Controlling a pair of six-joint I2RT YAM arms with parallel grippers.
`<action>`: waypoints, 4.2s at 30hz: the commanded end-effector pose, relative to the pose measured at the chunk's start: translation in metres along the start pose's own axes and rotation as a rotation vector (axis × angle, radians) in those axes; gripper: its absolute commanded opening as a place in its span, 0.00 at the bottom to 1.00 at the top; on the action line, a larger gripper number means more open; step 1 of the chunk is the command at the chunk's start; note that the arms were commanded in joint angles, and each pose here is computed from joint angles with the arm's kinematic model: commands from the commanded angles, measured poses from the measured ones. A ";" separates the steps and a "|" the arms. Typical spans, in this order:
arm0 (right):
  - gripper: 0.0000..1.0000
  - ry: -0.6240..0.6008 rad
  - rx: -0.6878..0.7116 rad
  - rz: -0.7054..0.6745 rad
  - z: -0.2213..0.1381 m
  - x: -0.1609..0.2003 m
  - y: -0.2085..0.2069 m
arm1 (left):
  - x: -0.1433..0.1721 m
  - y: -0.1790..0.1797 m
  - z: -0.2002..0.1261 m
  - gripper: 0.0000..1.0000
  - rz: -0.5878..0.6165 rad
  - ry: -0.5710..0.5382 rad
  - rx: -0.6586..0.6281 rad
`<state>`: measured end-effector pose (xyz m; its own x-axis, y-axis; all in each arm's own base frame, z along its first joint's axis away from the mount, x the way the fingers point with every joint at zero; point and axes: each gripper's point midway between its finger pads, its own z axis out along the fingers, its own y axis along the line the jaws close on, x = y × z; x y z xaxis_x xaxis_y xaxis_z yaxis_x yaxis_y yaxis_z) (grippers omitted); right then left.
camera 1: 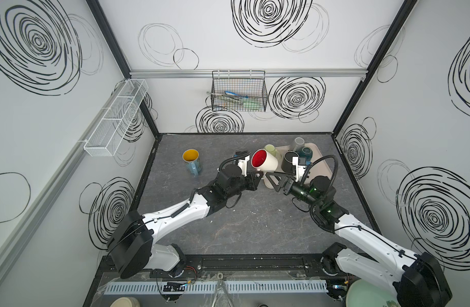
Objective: Turn the mug right side up
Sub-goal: Place the mug at the top-left of the table.
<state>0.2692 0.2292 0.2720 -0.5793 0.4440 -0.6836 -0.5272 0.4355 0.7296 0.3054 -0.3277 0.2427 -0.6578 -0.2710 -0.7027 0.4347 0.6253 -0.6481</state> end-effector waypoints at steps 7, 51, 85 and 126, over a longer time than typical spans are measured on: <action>1.00 -0.063 -0.026 -0.033 -0.010 -0.012 0.007 | -0.037 -0.028 -0.006 0.00 0.046 -0.123 0.072; 1.00 -0.005 0.112 -0.024 -0.036 0.010 -0.021 | -0.084 0.132 -0.053 0.00 0.105 -0.103 -0.525; 1.00 0.014 0.241 0.020 -0.075 0.068 -0.081 | -0.104 0.290 -0.004 0.00 0.117 0.029 -0.962; 1.00 0.057 0.384 0.077 -0.097 0.064 -0.108 | -0.054 0.155 -0.029 0.96 0.249 -0.086 -0.760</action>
<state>0.2289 0.1392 0.1432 -0.6465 0.4635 -0.6060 -0.2234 0.6444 0.7313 0.3980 -0.1821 0.1705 -0.6104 -0.0475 -0.7907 -0.0112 0.9986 -0.0513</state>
